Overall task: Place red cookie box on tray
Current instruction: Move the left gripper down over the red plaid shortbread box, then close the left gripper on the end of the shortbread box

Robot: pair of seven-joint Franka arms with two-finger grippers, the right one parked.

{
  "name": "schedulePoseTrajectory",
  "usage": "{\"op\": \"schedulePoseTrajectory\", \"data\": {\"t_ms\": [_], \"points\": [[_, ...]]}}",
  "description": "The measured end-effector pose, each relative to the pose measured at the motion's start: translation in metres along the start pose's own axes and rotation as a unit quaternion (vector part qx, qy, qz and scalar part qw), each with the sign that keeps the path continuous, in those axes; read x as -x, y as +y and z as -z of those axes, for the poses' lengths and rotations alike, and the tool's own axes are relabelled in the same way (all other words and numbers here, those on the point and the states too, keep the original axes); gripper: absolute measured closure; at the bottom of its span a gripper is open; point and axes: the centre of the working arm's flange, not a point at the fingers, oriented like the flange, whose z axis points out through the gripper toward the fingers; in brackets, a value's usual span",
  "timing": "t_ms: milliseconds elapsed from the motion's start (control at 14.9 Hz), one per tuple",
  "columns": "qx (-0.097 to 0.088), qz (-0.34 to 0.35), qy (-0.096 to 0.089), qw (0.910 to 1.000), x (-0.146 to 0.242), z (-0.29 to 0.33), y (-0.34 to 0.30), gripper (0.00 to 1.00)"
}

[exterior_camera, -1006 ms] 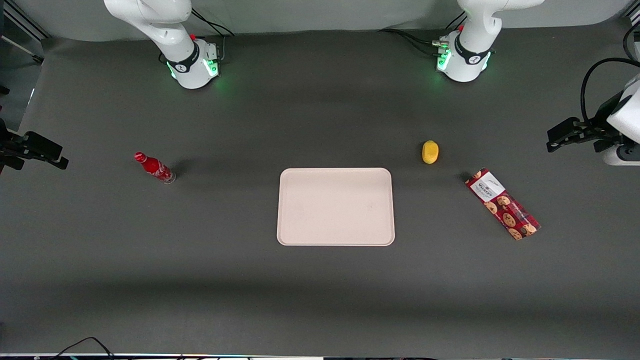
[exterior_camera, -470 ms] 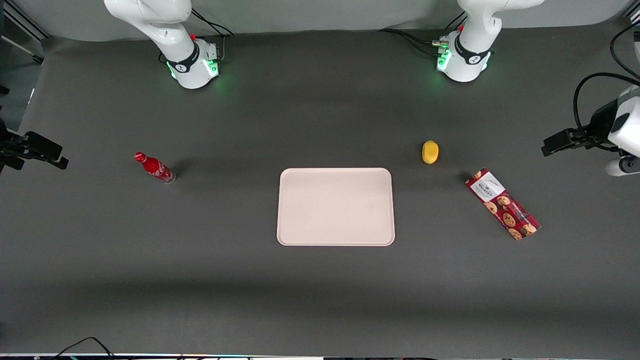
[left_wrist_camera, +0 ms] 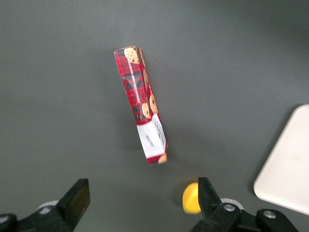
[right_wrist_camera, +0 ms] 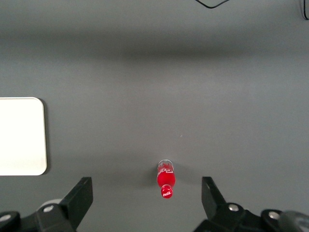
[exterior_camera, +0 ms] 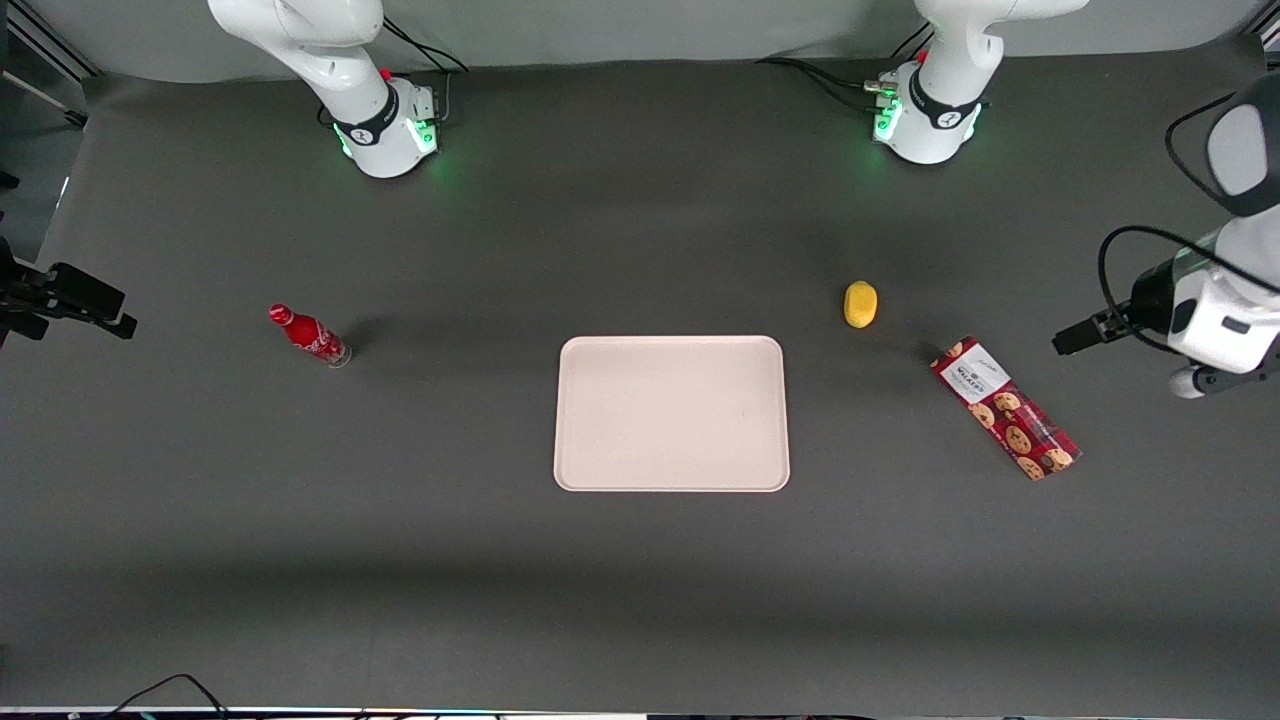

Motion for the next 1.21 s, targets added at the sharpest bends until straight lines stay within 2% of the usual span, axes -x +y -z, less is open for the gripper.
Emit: {"op": "schedulePoseTrajectory", "data": {"t_ms": [201, 537, 939, 1207], "points": [[0.002, 0.015, 0.012, 0.9998, -0.013, -0.063, -0.01, 0.0], [-0.003, 0.04, 0.014, 0.9991, -0.034, -0.153, -0.01, 0.0], [0.0, 0.041, 0.042, 0.9983, -0.054, -0.229, -0.006, 0.0], [-0.001, 0.04, 0.048, 0.998, -0.058, -0.261, -0.005, 0.02]]}}
